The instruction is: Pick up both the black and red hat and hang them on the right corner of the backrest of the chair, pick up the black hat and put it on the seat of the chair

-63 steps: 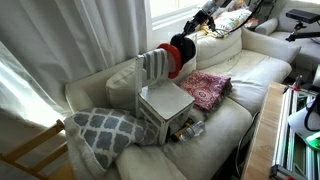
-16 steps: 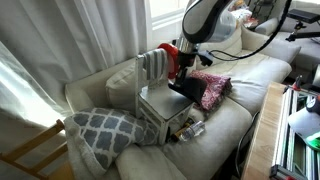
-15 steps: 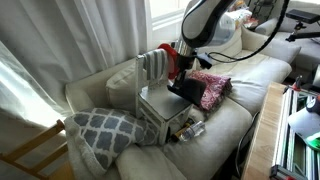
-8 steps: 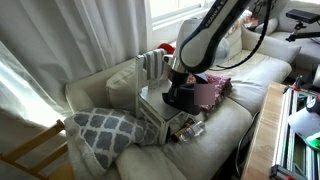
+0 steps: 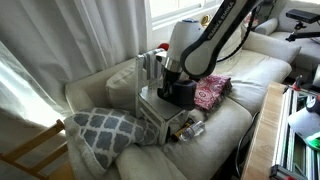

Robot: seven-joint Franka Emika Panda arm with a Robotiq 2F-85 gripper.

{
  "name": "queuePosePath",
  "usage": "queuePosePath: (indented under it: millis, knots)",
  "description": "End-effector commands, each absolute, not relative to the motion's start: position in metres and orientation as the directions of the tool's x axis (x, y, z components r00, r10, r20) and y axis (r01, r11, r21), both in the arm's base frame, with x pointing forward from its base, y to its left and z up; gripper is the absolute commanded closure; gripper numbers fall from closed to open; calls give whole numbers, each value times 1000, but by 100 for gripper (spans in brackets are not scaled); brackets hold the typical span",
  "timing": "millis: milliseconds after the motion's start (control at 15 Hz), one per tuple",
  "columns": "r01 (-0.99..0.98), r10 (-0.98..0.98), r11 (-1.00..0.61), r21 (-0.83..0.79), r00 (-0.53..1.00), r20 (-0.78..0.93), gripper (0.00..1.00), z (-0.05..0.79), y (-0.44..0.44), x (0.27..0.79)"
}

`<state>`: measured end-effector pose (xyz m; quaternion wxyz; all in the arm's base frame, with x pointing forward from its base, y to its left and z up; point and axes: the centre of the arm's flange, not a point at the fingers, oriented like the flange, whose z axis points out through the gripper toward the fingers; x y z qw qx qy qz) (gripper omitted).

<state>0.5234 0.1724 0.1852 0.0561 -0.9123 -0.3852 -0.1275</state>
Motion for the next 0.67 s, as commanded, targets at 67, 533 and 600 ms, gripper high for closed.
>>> queuePosePath:
  millis: [67, 533, 600]
  knots:
    - [649, 649, -756, 88, 723, 237, 99, 198, 148, 550]
    - [664, 645, -746, -53, 740, 191, 99, 182, 167, 539]
    - [673, 649, -736, -70, 732, 210, 99, 180, 176, 536]
